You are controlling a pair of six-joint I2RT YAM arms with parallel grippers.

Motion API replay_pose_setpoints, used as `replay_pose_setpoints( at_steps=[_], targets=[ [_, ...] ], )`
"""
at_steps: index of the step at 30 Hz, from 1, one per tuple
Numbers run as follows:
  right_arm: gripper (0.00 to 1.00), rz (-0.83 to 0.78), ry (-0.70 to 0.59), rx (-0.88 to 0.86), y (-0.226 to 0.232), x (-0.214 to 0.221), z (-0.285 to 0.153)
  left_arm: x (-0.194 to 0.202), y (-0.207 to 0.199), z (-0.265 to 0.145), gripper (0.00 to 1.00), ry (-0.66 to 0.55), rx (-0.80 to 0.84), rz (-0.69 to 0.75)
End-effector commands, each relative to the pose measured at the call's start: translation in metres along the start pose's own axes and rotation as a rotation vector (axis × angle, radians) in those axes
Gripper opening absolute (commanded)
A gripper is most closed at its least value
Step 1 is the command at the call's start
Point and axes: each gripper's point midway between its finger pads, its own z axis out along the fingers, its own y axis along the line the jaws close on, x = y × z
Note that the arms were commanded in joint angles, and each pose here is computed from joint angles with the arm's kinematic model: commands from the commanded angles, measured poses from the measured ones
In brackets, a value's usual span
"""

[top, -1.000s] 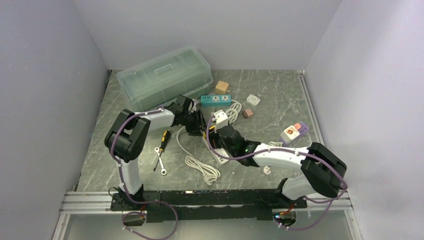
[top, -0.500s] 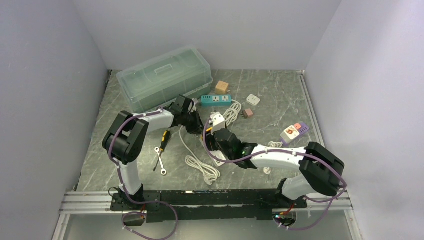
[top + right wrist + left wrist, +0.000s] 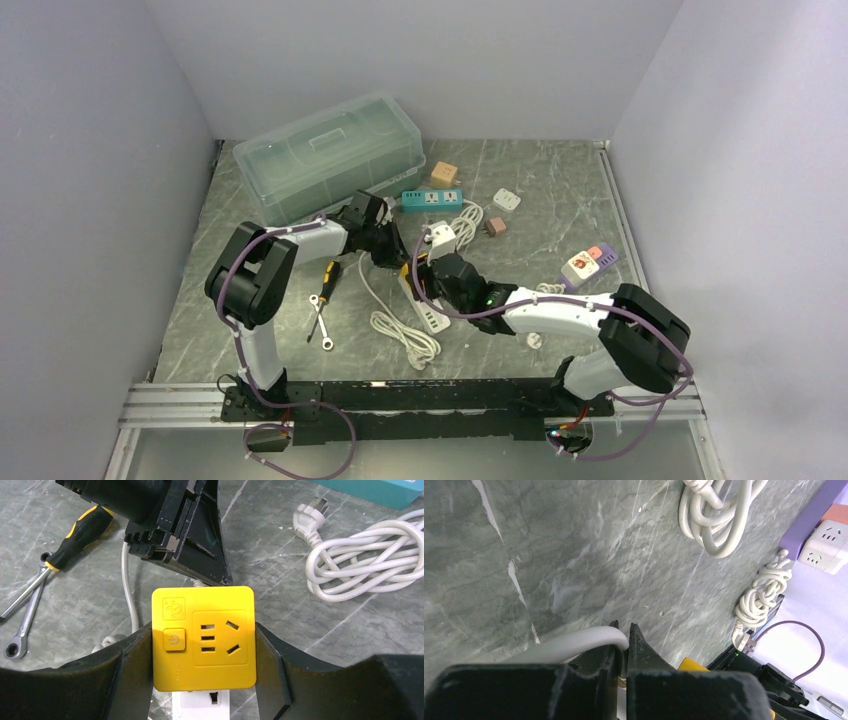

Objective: Pull the plug off the socket

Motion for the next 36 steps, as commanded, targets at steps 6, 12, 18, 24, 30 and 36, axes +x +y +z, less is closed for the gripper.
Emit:
replay_pose_setpoints(
  at_steps=[6,12,18,24,30,36],
  targets=[
    [0.00,0.191,-0.090,-0.075,-0.004,-0.036,-0.001,-0.006,-0.006,-0.009,0.00,-0.046,0.010,0.038],
    [0.00,0.250,-0.079,-0.113,-0.011,-0.033,0.001,-0.007,-0.005,-0.010,0.00,-0.056,0.000,0.048],
    [0.00,0.228,-0.067,-0.121,-0.011,-0.034,0.002,-0.007,-0.005,-0.010,0.00,-0.061,-0.005,0.056],
    [0.00,0.109,-0.066,-0.017,-0.003,-0.033,0.002,-0.007,-0.004,-0.010,0.00,-0.061,-0.015,0.059],
    [0.00,-0.049,-0.026,0.134,0.005,-0.022,0.007,-0.006,-0.003,-0.010,0.00,-0.058,-0.016,0.053],
    [0.00,-0.041,-0.030,0.133,0.011,-0.021,0.008,-0.007,-0.003,-0.010,0.00,-0.062,-0.015,0.054]
  ],
)
